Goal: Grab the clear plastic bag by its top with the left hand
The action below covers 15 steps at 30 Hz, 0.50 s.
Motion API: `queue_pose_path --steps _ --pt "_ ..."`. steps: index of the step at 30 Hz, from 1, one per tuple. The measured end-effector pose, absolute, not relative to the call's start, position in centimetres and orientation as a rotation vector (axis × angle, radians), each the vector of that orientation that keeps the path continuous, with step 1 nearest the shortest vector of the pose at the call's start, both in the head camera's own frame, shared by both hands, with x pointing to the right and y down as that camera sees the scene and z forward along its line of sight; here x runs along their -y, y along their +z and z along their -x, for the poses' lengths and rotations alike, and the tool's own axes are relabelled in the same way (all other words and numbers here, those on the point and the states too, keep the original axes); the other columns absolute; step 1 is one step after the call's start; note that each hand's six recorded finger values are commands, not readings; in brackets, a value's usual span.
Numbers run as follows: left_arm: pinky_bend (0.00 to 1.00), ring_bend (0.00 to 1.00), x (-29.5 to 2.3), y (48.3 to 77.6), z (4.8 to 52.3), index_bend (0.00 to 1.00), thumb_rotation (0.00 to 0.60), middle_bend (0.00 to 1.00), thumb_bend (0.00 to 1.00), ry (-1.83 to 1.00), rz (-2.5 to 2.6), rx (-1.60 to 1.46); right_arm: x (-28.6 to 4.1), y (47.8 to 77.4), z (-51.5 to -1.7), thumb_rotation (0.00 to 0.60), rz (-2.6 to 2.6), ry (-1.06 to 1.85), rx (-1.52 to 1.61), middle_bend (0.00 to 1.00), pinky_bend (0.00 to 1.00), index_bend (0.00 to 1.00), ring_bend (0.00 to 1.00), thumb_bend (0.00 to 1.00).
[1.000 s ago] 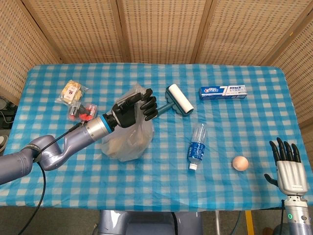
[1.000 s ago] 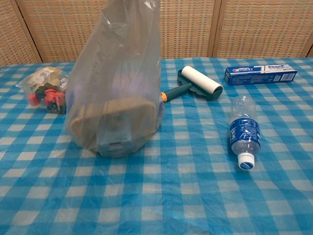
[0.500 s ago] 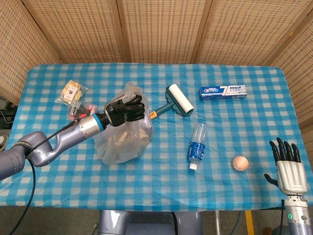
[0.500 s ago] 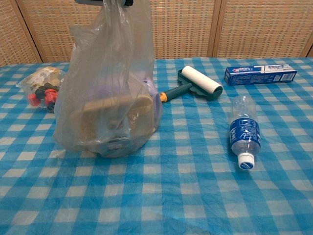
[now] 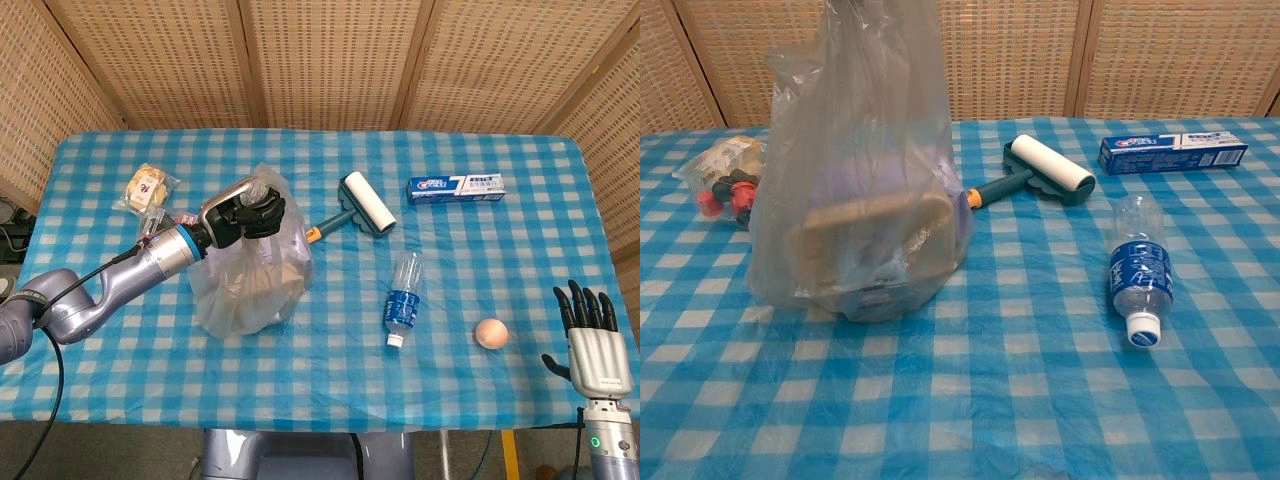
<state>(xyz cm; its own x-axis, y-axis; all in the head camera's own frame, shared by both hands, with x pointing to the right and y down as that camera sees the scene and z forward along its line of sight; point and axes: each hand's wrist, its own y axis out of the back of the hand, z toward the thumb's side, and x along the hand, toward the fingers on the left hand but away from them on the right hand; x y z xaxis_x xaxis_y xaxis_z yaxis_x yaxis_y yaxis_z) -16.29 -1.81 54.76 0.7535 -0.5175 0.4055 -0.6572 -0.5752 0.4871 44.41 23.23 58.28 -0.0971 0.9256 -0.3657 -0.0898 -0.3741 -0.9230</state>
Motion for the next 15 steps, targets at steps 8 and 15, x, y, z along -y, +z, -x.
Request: queue_pose_path --steps 8,15 --pt "1.0 0.98 3.1 51.5 16.4 1.0 0.6 1.0 1.0 0.34 -2.494 1.018 -23.2 58.2 -44.4 0.6 1.36 1.591 0.987 0.0 0.0 0.09 0.0 0.0" --pt "1.0 0.98 4.2 45.5 15.9 1.0 0.6 1.0 1.0 0.264 -2.542 1.079 -23.1 58.2 -44.5 0.6 1.363 1.594 0.991 0.0 0.0 0.09 0.0 0.0"
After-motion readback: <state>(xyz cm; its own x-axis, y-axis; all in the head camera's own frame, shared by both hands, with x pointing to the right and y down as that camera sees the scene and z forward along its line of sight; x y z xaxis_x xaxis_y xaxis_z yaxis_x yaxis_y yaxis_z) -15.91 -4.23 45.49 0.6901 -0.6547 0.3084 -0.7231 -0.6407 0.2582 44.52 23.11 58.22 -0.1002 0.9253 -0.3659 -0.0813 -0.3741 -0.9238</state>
